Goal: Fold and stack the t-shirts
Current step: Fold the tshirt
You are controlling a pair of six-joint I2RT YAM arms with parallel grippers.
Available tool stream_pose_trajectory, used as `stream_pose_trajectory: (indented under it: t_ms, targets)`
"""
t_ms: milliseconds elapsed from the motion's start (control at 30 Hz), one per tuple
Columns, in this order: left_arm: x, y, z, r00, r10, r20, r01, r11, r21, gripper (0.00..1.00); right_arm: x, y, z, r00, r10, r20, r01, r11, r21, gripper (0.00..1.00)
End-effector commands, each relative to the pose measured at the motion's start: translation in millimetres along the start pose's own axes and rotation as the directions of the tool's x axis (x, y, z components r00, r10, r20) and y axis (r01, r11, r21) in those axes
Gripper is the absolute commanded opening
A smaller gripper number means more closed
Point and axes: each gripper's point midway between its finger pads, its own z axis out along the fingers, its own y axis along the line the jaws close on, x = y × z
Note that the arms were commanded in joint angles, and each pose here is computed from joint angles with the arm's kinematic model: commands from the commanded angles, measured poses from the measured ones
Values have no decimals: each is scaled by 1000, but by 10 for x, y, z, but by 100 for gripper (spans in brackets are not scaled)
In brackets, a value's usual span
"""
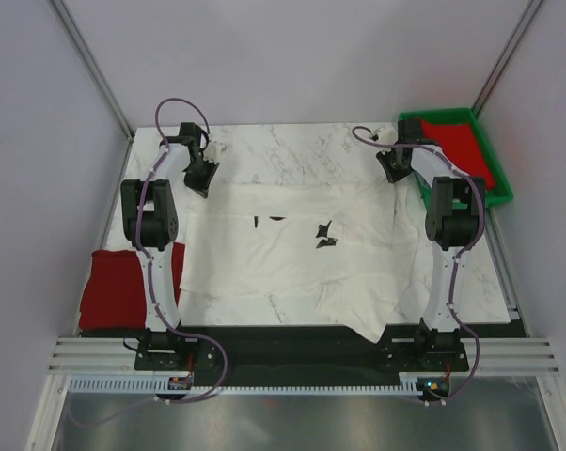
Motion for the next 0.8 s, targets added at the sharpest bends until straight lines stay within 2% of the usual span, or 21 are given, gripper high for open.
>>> stream_pose_trajectory:
  t_ms: [0, 100, 133, 333, 667, 767]
  targets:
    - [267, 142, 252, 993, -79, -90, 78, 997, -13, 2, 219, -9, 290, 996, 14, -84, -13, 1000, 14, 27]
    - [239, 196, 305, 992, -83, -92, 81, 996, -32, 2, 115, -109, 361, 998, 23, -67, -20, 999, 40, 27]
    - [281, 346, 300, 989, -114, -89, 110, 993, -48, 2, 26, -165, 388, 999, 23, -47, -20, 998, 53, 27]
    - [21, 582, 399, 993, -111, -40, 107, 990, -97, 2, -225, -350, 531, 1000, 28, 5, -29, 995, 97, 28]
    - [-692, 846, 333, 991, -33, 132, 57, 982, -181, 2, -641, -512, 749, 993, 13, 119, -31, 989, 147, 32]
    - [-928, 931, 180, 978, -10, 208, 57, 974, -220, 2, -878, -587, 722, 983, 5, 184, -37, 984, 173, 34]
